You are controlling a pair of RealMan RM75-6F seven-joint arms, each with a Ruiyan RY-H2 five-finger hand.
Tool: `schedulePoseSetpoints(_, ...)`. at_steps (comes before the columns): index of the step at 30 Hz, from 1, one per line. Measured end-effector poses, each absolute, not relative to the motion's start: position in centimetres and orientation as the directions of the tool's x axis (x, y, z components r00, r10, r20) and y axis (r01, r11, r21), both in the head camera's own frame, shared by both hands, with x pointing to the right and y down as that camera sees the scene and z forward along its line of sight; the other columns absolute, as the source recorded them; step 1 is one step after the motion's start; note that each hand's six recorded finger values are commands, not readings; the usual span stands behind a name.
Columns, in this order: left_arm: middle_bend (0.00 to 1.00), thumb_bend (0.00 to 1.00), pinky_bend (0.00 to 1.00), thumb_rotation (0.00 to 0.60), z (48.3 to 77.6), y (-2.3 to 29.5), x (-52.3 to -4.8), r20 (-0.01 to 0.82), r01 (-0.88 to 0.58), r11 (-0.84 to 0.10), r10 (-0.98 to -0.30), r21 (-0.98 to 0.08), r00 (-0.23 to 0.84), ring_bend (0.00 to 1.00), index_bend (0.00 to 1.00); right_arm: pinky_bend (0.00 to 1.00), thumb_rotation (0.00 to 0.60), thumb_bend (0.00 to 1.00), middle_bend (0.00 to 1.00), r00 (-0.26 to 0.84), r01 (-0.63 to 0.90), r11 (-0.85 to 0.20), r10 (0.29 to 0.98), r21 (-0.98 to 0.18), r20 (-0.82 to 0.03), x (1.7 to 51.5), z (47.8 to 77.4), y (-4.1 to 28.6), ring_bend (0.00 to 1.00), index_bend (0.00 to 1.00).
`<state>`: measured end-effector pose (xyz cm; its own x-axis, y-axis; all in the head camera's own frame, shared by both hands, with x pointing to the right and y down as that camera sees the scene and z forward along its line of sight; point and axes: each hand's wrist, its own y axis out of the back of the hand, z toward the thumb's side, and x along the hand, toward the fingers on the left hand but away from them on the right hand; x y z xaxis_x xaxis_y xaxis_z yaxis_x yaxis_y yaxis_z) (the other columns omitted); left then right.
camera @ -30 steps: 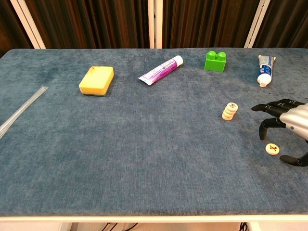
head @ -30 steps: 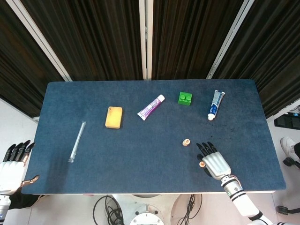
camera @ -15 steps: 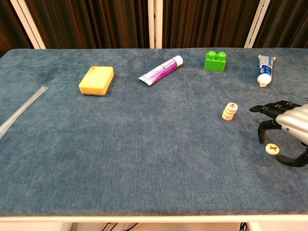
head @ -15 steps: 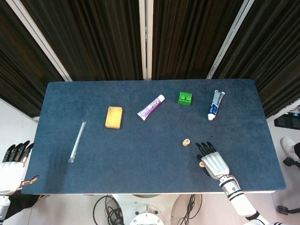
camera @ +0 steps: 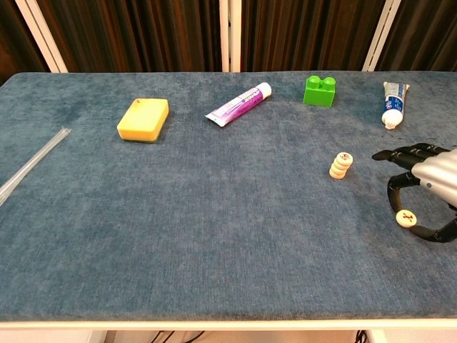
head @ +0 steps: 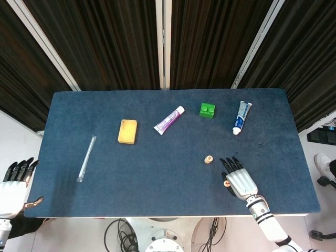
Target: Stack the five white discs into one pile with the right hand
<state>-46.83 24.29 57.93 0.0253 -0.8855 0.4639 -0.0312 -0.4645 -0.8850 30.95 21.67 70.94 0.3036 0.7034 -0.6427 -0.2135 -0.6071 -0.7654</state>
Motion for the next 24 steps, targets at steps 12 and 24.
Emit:
schedulePoseSetpoints(12,0.00,0.03,0.00,0.600,57.7,25.0,-47.7,0.488,0.002,-0.488,-0.873,-0.873,0.017,0.00,0.00,0.00,0.600,0.24,0.05,0.344,-0.196,-0.519,0.758,-0.832,-0.554,27.8,69.0,15.3,0.00,0.50)
schedulePoseSetpoints(24,0.00,0.03,0.00,0.600,57.6,24.7,-48.0,0.467,-0.018,-0.468,-0.884,-0.884,0.018,0.00,0.00,0.00,0.600,0.24,0.06,0.315,-0.255,-0.557,0.725,-0.790,-0.613,24.6,71.1,11.3,0.00,0.51)
